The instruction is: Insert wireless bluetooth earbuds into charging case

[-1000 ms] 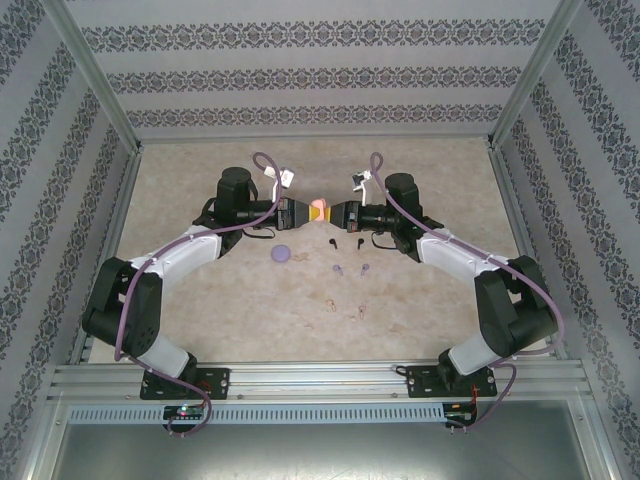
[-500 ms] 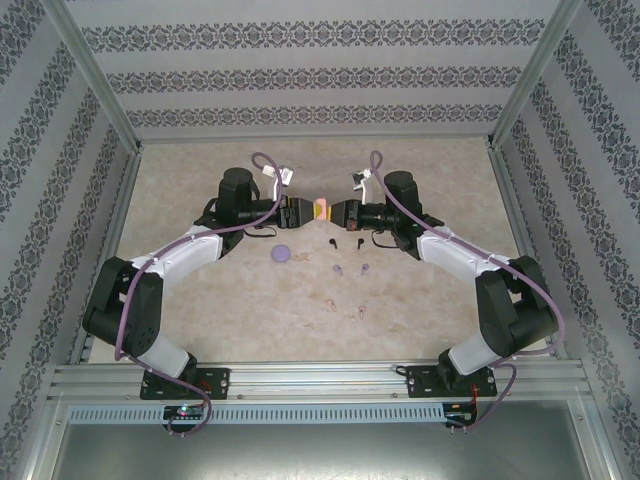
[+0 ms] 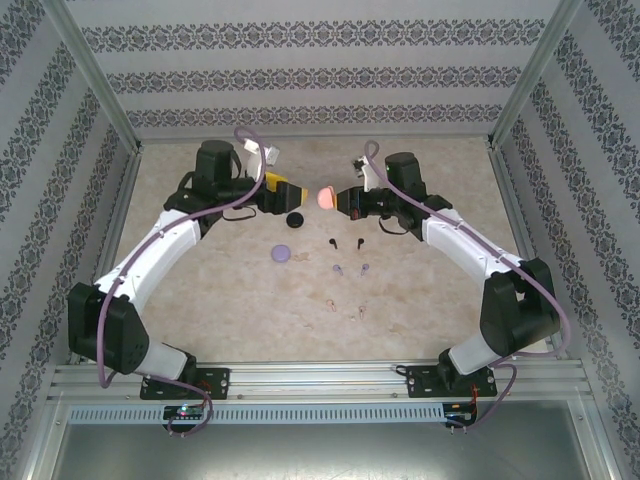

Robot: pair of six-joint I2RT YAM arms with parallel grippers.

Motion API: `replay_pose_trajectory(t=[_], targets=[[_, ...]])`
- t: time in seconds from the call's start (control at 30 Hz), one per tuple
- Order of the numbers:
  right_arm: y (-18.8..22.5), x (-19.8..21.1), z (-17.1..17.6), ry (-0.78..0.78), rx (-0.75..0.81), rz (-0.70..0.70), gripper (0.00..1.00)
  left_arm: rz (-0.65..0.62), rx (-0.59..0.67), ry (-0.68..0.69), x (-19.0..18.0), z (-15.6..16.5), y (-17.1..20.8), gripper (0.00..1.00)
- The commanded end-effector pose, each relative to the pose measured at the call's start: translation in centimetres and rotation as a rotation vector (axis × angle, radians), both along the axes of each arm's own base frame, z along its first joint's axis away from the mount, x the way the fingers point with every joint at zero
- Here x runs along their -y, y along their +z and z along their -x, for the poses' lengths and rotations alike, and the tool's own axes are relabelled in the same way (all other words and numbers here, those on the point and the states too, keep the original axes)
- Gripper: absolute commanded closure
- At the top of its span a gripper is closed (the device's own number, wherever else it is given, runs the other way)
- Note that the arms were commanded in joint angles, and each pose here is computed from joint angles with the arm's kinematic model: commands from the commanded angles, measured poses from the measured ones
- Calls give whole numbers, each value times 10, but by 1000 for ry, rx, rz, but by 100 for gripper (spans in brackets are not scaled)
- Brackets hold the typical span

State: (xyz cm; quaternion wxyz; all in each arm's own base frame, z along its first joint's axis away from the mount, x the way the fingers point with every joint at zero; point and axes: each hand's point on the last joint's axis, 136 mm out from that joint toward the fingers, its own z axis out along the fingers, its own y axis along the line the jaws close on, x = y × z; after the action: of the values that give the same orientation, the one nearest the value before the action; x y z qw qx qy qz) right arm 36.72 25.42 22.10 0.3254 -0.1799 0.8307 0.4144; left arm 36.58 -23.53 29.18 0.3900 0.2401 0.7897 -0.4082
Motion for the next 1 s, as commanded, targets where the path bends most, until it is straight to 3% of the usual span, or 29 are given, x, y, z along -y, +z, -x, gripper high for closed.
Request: replay_pose_trajectory(t=[0.0, 0.2, 0.63, 0.97], targets=[[-9, 14, -2, 34, 73, 167, 100, -137, -92, -118, -2, 15, -34, 12], [-17, 22, 2, 92, 103, 299, 100, -157, -205, -244, 8, 15, -52, 18], [-24, -2, 17, 174, 101, 338, 100, -46, -310, -400, 33, 18, -62, 28], [-21, -18, 19, 201, 103, 323, 100, -42, -343, -453, 49, 27, -78, 35]])
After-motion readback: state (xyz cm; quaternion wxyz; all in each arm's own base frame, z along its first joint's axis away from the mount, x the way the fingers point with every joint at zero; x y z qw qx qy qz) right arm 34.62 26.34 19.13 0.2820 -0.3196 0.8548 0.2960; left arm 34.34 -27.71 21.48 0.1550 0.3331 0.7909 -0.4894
